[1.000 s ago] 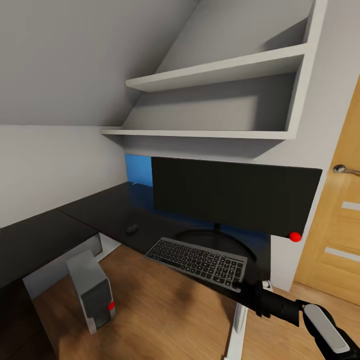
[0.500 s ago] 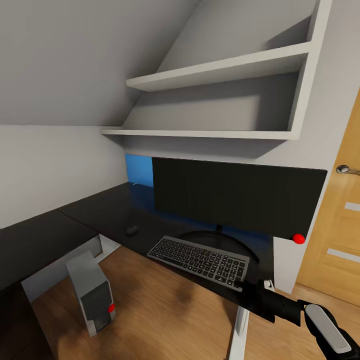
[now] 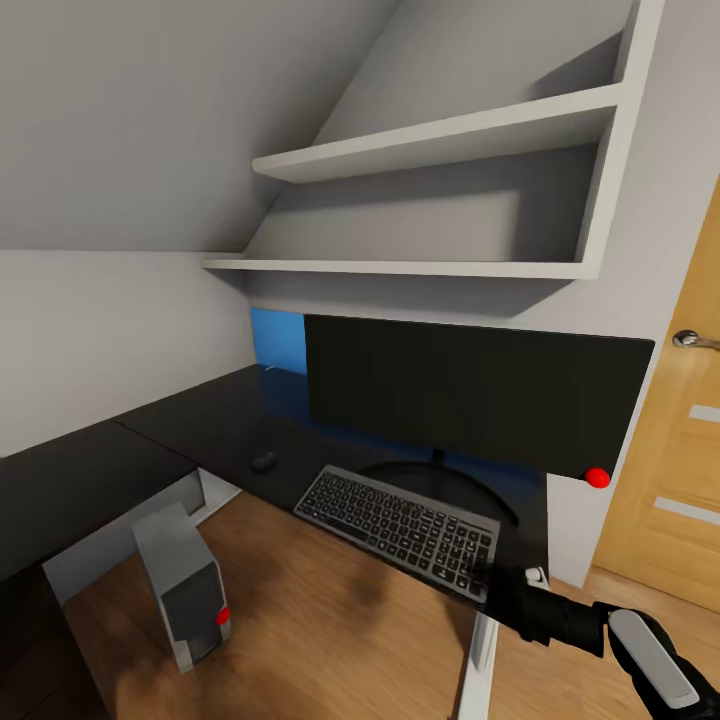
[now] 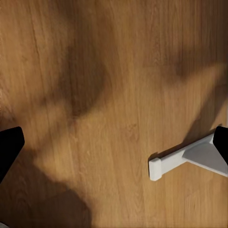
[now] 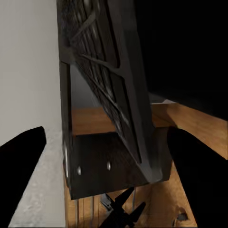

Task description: In the bedroom, organize the workspace by keeping the computer under the desk, ensuring the monitor is on the desk, placing the keyboard on the desk next to the monitor, placing the mouse on the desk next to the keyboard, moving the folder from the swivel chair onto the desk next to the mouse, stacking the notebook on top of the folder with the pen on top of the notebook, and positioning the swivel chair next to the desk.

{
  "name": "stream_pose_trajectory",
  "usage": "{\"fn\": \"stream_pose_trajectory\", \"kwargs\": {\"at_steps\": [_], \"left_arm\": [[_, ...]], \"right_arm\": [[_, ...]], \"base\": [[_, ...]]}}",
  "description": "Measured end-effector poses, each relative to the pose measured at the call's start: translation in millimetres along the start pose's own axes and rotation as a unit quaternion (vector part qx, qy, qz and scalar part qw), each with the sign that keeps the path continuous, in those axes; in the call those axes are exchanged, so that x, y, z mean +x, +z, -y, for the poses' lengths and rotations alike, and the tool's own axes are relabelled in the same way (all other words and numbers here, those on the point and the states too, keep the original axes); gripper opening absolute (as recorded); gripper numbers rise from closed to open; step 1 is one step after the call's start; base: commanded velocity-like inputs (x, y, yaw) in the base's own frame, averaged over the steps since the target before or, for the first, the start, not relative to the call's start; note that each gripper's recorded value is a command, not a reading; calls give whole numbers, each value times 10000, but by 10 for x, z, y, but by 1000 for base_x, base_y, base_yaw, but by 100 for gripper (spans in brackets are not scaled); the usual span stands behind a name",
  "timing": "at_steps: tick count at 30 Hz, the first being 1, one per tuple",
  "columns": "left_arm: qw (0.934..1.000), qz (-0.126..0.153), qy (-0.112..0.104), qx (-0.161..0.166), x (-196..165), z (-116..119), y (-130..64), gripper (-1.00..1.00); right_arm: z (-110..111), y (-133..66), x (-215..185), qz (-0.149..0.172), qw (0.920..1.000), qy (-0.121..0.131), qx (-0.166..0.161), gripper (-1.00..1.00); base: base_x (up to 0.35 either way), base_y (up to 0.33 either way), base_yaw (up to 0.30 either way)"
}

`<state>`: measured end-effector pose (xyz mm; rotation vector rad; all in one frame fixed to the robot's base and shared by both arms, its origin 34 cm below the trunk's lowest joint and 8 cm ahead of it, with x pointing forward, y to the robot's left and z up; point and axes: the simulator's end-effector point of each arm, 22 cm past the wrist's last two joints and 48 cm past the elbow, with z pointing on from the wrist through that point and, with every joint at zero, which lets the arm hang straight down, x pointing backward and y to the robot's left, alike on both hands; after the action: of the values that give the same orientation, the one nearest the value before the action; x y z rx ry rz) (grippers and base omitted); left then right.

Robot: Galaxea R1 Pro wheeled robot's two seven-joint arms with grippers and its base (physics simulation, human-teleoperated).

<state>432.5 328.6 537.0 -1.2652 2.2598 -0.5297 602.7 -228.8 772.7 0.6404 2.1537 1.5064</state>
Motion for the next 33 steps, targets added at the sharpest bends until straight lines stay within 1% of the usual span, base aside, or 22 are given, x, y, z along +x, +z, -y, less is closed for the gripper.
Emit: {"fn": "stream_pose_trajectory", "kwargs": {"at_steps": [20, 28, 30, 32, 33], "left_arm": [[10000, 5, 2, 27, -2, 12, 0, 100], [10000, -7, 26, 37, 24, 27, 6, 100], [10000, -8, 34, 31, 25, 25, 7, 100], [10000, -7, 43, 12, 26, 16, 7, 100], [10000, -8, 45, 8, 26, 15, 7, 100]], "right_arm": [[-10, -35, -37, 25, 10000, -22, -7, 100], [-37, -71, -114, 83, 9999, -75, 7, 100], [-42, -130, -201, 195, 9998, -92, 9, 100], [-57, -242, -400, 508, 9986, -164, 3, 100], [-60, -272, -460, 604, 9980, -198, 9, 100]], "base": [[0, 0, 0], [0, 0, 0], [0, 0, 0], [0, 0, 0], [0, 0, 0]]}}
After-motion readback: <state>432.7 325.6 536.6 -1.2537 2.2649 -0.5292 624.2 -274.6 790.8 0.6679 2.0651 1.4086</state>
